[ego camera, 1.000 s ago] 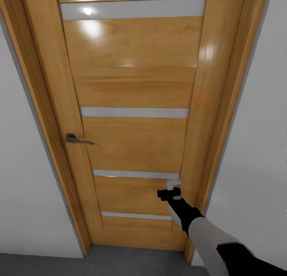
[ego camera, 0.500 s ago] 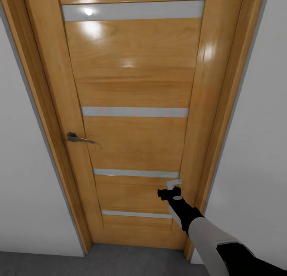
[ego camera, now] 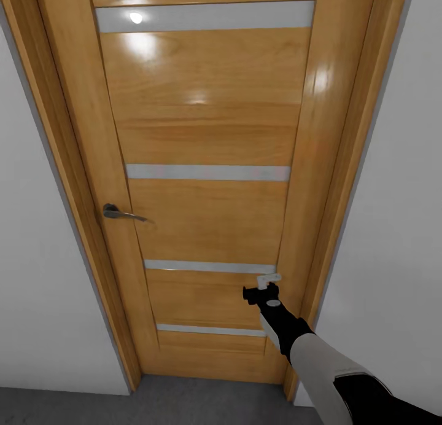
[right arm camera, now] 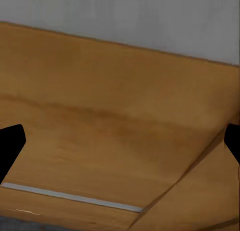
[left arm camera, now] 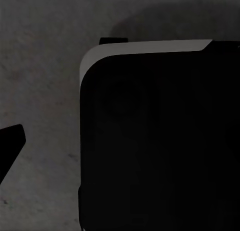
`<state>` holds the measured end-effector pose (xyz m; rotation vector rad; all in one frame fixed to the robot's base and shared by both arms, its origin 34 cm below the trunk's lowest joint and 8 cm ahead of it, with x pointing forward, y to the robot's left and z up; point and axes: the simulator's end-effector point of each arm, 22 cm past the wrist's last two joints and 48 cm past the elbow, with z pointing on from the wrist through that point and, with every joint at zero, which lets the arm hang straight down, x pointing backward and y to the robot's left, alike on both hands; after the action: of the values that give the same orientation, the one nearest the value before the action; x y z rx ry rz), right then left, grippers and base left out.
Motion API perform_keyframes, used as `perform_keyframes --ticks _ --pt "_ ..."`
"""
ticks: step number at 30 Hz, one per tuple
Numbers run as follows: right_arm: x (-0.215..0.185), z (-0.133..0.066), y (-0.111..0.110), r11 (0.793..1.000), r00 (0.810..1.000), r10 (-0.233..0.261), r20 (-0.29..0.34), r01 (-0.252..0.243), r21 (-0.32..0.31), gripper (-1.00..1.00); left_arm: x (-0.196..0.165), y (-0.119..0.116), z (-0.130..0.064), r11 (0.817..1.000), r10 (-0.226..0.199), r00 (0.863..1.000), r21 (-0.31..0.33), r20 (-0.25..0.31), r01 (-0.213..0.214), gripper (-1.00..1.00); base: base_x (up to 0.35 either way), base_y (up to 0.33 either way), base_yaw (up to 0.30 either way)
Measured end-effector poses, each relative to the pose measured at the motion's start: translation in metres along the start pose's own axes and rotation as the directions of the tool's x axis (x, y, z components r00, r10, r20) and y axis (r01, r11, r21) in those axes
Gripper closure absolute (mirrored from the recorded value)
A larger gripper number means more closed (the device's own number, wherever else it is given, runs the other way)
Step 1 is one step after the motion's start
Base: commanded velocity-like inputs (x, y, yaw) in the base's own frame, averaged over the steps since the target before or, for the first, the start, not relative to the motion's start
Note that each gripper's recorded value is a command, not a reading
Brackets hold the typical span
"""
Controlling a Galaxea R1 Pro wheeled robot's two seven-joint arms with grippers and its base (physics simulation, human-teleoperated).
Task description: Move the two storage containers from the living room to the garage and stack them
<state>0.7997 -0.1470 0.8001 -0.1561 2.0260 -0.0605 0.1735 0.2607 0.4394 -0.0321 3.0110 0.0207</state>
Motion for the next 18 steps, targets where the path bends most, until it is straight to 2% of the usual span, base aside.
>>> perform_keyframes --ticks 1,5,10,12,14,18 --pt "-0.016 -0.001 -0.005 1.000 1.000 -0.003 -0.015 0.003 0.011 -1.00 0.000 0.000 0.000 1.000 0.000 1.000 0.000 0.000 0.000 -1.00 0.000 0.000 0.000" --pt "-0.069 -0.010 -0.020 0.999 1.000 -0.001 -0.010 0.002 0.038 -1.00 0.000 0.000 0.000 1.000 0.000 1.000 0.000 0.000 0.000 -1.00 0.000 0.000 0.000" --pt "-0.107 -0.033 -0.007 0.997 0.997 -0.077 0.023 0.076 0.030 -1.00 0.000 0.000 0.000 1.000 0.000 1.000 0.000 0.000 0.000 -1.00 0.000 0.000 0.000" --pt "-0.117 -0.049 0.006 0.994 0.993 -0.112 0.046 0.111 0.021 -1.00 0.000 0.000 0.000 1.000 0.000 1.000 0.000 0.000 0.000 -1.00 0.000 0.000 0.000" --pt "-0.123 -0.085 0.029 0.988 0.987 -0.151 0.050 0.151 -0.004 -1.00 0.000 0.000 0.000 1.000 0.000 1.000 0.000 0.000 0.000 -1.00 0.000 0.000 0.000" --pt "-0.130 -0.114 0.039 0.984 0.984 -0.174 0.031 0.175 -0.018 -1.00 0.000 0.000 0.000 1.000 0.000 1.000 0.000 0.000 0.000 -1.00 0.000 0.000 0.000"
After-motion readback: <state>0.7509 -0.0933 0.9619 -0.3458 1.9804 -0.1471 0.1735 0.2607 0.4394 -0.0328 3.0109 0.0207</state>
